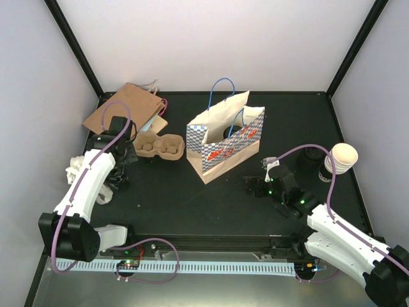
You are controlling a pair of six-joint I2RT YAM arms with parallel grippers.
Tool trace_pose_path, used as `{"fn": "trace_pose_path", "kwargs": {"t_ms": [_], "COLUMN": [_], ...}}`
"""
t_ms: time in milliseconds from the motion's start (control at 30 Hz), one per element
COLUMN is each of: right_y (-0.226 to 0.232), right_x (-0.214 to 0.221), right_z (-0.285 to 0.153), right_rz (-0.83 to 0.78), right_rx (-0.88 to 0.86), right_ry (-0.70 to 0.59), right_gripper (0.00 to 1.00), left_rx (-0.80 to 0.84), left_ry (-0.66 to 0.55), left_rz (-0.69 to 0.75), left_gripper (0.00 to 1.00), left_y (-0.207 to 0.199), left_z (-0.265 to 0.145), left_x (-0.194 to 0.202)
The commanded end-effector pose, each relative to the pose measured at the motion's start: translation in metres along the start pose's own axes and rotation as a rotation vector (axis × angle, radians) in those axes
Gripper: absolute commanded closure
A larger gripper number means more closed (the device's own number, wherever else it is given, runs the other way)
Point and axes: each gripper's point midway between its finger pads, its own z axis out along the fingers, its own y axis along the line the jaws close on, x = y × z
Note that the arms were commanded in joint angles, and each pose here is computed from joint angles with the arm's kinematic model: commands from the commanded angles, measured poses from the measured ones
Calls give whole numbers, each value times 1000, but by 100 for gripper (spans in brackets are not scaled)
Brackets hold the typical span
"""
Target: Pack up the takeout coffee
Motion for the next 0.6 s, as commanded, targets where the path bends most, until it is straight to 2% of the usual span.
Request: {"fn": "trace_pose_path", "kwargs": {"t_ms": [0, 200, 567], "right_y": [4, 4, 5], "right_x": [-8, -8, -8], "right_z": [-1, -1, -1], "right_rz": [-1, -1, -2], "right_rx": [-13, -13, -15], "right_ry": [-29, -32, -29], "right_gripper": [0, 0, 0], "left_rx": [-9, 40, -55], "left_ry": [-41, -89, 3], "left_rz": [-15, -6, 16], "left_gripper": [97, 97, 94], "left_y": [5, 1, 7], "left_z": [-16, -31, 8], "left_x": [-10, -19, 4]}}
